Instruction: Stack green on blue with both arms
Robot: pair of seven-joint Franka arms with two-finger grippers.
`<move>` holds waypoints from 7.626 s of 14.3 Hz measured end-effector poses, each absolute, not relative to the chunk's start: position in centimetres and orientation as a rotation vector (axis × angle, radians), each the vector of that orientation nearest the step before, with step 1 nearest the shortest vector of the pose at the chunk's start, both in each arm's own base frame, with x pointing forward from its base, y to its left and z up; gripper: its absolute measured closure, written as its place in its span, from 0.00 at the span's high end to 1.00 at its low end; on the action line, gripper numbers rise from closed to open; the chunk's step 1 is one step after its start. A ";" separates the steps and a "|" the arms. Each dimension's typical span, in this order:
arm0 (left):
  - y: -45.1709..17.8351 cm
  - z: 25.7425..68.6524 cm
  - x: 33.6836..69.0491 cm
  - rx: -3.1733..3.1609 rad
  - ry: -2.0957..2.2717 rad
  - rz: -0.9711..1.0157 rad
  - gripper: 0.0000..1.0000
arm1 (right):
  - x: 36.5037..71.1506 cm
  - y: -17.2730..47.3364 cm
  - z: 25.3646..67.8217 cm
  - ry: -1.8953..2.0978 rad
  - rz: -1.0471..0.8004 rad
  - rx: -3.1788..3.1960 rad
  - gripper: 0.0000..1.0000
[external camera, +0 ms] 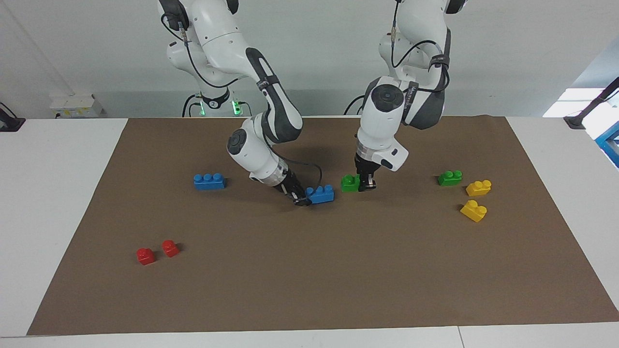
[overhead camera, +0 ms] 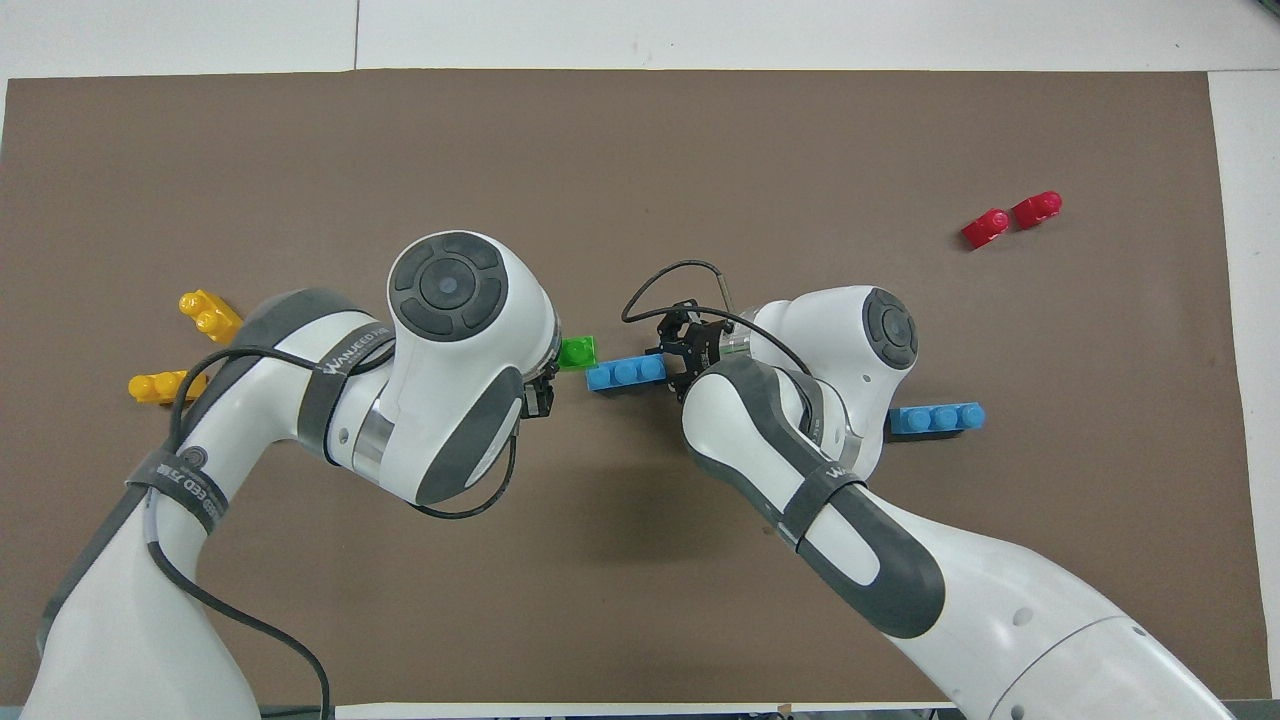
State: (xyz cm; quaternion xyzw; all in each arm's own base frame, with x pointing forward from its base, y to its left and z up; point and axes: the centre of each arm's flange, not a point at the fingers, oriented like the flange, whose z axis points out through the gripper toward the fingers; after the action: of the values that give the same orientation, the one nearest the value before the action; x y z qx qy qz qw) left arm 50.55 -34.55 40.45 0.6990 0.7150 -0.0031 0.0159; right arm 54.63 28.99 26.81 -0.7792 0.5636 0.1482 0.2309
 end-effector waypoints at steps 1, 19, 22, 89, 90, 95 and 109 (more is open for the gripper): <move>-35.3 40.2 49.8 2.170 2.220 -0.009 0.35 | 54.7 28.9 26.8 1.551 0.407 -2.141 0.35; -36.9 37.3 48.1 1.974 2.285 0.146 0.35 | 54.8 28.5 26.6 1.750 0.466 -2.006 0.35; -37.1 36.3 48.4 1.984 2.293 0.145 0.35 | 54.8 28.5 26.6 1.751 0.467 -2.004 0.35; 2.1 51.2 60.6 3.101 0.420 0.189 1.00 | 55.9 -1.0 57.1 0.506 0.040 -3.018 1.00; 2.1 52.6 60.5 3.111 0.367 0.177 1.00 | 55.4 -1.2 57.8 0.489 0.039 -3.022 1.00; 1.7 57.1 59.1 3.145 0.082 0.108 1.00 | 52.8 -1.0 61.5 0.446 -0.007 -3.071 1.00; 0.8 58.9 56.7 3.145 0.067 -0.007 1.00 | 52.5 -2.0 61.9 0.271 -0.021 -3.171 1.00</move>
State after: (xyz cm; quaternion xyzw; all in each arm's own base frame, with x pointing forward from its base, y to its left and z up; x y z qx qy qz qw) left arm 56.70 0.79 58.89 0.9998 0.0213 -0.0023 -0.0023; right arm 52.45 -2.01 61.91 -0.9961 0.0850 -0.0065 -0.0205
